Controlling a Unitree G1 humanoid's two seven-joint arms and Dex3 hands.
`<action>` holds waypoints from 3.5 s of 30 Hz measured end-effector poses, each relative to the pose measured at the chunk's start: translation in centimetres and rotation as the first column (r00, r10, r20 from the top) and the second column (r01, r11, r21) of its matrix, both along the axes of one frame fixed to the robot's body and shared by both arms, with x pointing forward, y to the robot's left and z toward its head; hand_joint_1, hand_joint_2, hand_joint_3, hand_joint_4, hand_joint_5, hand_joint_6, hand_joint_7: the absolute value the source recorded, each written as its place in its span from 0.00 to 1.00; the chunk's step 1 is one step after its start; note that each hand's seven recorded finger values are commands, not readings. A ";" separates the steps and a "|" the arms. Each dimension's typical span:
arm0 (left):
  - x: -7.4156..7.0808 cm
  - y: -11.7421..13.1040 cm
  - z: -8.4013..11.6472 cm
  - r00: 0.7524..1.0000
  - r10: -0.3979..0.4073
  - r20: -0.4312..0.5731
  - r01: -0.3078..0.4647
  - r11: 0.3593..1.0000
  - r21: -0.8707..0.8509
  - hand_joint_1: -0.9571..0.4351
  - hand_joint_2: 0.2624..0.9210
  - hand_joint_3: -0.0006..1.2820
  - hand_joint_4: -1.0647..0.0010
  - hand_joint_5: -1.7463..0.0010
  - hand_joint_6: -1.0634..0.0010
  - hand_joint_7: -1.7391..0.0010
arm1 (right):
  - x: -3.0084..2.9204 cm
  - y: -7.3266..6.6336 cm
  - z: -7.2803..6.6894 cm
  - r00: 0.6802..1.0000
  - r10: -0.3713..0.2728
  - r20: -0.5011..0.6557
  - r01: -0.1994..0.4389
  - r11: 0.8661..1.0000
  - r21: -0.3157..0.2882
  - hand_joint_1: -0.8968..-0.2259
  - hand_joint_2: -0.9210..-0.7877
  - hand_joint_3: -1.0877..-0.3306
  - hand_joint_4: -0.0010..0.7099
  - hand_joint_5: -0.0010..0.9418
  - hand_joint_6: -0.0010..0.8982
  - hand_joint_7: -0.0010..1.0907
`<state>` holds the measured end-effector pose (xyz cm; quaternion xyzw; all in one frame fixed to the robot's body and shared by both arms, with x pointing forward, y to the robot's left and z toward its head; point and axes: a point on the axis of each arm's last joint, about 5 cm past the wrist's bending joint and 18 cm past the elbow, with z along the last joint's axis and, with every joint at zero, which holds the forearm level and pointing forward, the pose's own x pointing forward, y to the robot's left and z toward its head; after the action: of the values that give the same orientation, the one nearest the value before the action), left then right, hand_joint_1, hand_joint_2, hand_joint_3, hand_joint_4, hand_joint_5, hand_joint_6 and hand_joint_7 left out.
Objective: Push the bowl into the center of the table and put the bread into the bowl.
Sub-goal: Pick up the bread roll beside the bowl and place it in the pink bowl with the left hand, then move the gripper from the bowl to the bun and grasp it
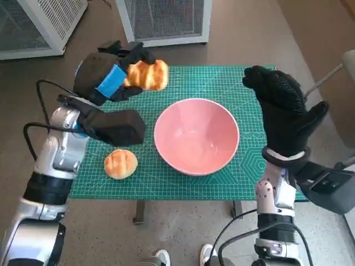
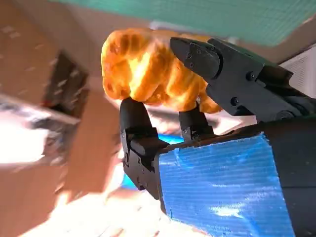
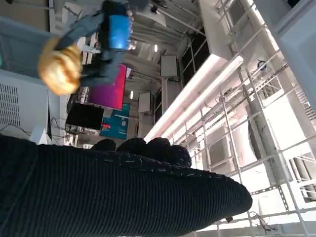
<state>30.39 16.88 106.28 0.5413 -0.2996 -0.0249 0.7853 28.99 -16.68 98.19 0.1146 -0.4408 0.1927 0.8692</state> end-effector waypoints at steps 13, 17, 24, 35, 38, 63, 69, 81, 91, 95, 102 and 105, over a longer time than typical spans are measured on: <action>-2.2 -3.4 -0.3 0.970 -0.241 0.028 0.240 0.970 0.037 0.69 1.00 0.11 0.46 0.26 0.46 0.30 | -0.14 -0.3 -0.1 1.000 0.015 -0.015 -0.016 1.000 -0.010 0.73 0.00 0.81 0.50 0.00 0.20 0.49; -2.1 -3.9 -1.3 0.958 -0.286 -0.019 0.287 0.957 0.041 0.69 1.00 0.16 0.52 0.22 0.53 0.26 | -0.22 -0.4 -0.2 1.000 0.012 -0.019 -0.012 1.000 -0.012 0.72 0.00 0.81 0.50 0.00 0.20 0.49; -1.9 -4.4 -2.8 0.922 -0.344 -0.177 0.352 0.936 0.014 0.55 0.91 0.03 0.82 0.90 0.79 0.79 | -0.30 -0.6 -0.2 1.000 0.007 -0.020 -0.008 1.000 -0.014 0.72 0.00 0.82 0.50 0.00 0.19 0.49; -1.8 -4.0 -3.1 0.843 -0.307 -0.441 0.359 0.933 0.037 0.39 0.87 0.00 1.00 1.00 0.93 0.89 | -0.48 -0.9 -0.2 1.000 -0.002 -0.021 0.002 1.000 -0.021 0.73 0.00 0.82 0.50 0.00 0.19 0.49; -1.8 -4.0 -3.0 0.840 -0.303 -0.450 0.359 0.932 0.042 0.38 0.86 0.00 1.00 1.00 0.94 0.89 | -0.48 -0.9 -0.2 1.000 -0.005 -0.022 0.005 1.000 -0.019 0.73 0.00 0.81 0.50 0.00 0.19 0.49; -5.2 1.3 0.5 0.866 -0.265 -0.425 0.282 0.959 -0.022 0.45 0.83 0.00 1.00 1.00 0.92 0.91 | -0.82 -0.2 -0.3 1.000 0.004 -0.027 -0.005 1.000 -0.019 0.71 0.00 0.82 0.51 0.00 0.20 0.51; -7.1 3.4 2.0 0.885 -0.197 -0.423 0.215 0.977 -0.004 0.49 0.82 0.00 1.00 1.00 0.91 0.91 | -0.93 -0.1 -0.2 1.000 0.010 -0.018 -0.011 1.000 -0.018 0.70 0.00 0.82 0.52 0.01 0.20 0.52; -9.7 5.7 1.8 0.881 -0.073 -0.467 0.106 0.993 0.044 0.53 0.75 0.00 1.00 1.00 0.91 0.91 | -0.93 0.2 -0.2 1.000 0.022 -0.018 -0.022 1.000 -0.011 0.70 0.00 0.82 0.52 0.01 0.19 0.52; -10.1 6.2 0.3 0.852 -0.035 -0.522 0.087 0.993 0.076 0.50 0.76 0.00 1.00 1.00 0.88 0.94 | -0.91 0.3 -0.2 0.999 0.026 -0.021 -0.026 1.000 -0.008 0.70 0.00 0.82 0.52 0.00 0.18 0.53; -9.9 6.2 -0.3 0.844 -0.025 -0.535 0.085 0.993 0.087 0.50 0.76 0.00 1.00 1.00 0.87 0.95 | -0.89 0.3 -0.3 0.999 0.028 -0.025 -0.028 1.000 -0.006 0.70 0.00 0.82 0.52 0.00 0.18 0.53; -9.3 6.3 -1.6 0.825 0.008 -0.565 0.065 0.992 0.110 0.49 0.78 0.00 1.00 1.00 0.86 0.96 | -0.85 0.3 -0.4 0.999 0.034 -0.031 -0.034 0.999 -0.004 0.71 0.00 0.82 0.52 0.00 0.18 0.53; -8.9 6.4 -2.4 0.811 0.023 -0.584 0.056 0.992 0.117 0.49 0.78 0.01 1.00 1.00 0.85 0.96 | -0.84 0.3 -0.4 0.999 0.037 -0.033 -0.037 0.999 -0.004 0.71 0.00 0.82 0.52 0.00 0.18 0.53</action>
<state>21.50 23.28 103.89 0.5542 -0.0467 -0.2160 0.8025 28.15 -16.43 97.77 0.1240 -0.4237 0.2079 0.8728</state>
